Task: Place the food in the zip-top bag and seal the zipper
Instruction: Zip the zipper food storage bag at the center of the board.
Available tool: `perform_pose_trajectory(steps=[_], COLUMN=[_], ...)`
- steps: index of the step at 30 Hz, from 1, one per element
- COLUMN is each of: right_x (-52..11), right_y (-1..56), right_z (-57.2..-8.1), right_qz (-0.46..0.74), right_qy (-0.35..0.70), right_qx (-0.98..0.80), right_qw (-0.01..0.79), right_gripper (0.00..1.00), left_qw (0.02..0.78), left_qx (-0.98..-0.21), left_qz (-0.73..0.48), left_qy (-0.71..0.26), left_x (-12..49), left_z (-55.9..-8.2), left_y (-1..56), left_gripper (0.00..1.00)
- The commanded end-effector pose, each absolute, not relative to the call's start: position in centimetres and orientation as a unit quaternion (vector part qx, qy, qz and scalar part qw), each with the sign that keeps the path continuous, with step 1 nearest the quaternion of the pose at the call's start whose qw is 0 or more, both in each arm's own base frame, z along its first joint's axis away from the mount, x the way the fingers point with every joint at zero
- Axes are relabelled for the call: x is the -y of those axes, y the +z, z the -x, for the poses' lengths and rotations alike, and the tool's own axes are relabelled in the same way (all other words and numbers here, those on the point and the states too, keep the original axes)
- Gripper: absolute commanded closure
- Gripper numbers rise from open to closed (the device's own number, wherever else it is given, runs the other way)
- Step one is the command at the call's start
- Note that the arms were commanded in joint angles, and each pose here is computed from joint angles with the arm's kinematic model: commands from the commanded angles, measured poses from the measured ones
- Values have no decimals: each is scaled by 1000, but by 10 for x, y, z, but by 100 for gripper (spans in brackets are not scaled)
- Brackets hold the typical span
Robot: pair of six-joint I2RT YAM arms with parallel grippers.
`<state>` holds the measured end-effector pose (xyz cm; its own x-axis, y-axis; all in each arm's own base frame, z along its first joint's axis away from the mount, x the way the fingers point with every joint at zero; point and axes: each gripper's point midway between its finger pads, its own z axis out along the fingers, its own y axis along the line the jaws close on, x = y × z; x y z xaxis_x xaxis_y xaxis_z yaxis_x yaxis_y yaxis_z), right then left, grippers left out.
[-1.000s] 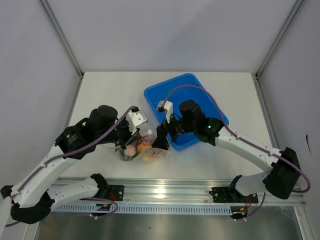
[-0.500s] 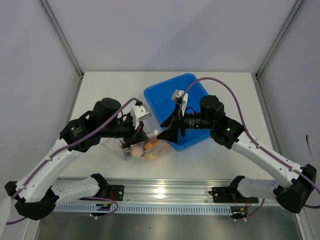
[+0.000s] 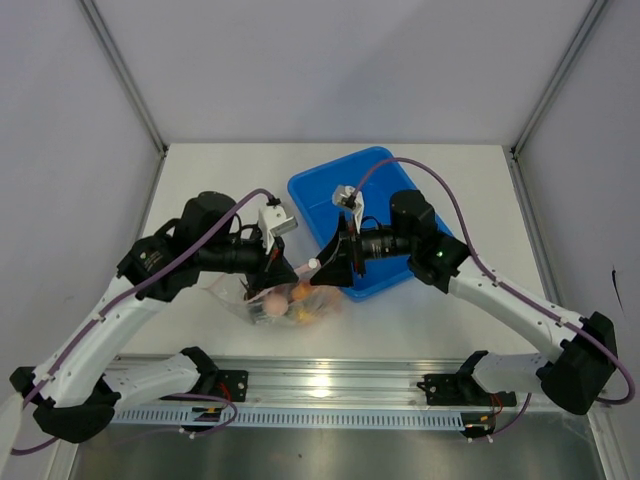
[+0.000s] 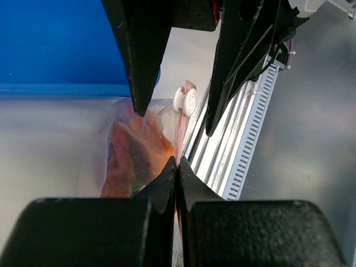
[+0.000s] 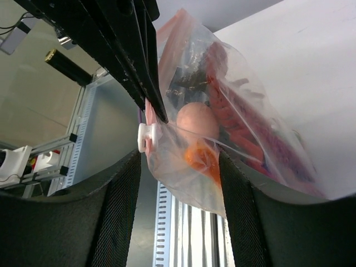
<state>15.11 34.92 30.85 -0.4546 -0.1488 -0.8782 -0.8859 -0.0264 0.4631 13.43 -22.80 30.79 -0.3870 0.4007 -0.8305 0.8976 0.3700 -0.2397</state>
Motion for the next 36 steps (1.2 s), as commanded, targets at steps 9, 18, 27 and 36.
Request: perform_pose_trajectory(steps=[9,18,27,36], right_x=[-363,-368,-368,-366], right_y=[302,310,304,311], right_z=[-152,-158,-158,-154], right_qz=[412,396,379,381], right_qy=[613,617,627,631], right_qx=[-607,-617,-623,-616], right_qw=[293,287,274,278], right_gripper=[53,100,100,100], left_qw=[365,345,378,383], left_qx=[-725,-735,-723,-719], left_qz=[-419,-390,-385,-381], left_qy=[-408,-435,-431,-438], left_x=[239,247,247,251], left_z=[-137,-140,-146,-150], left_y=[336,334,352,361], left_gripper=[99,99,82,69])
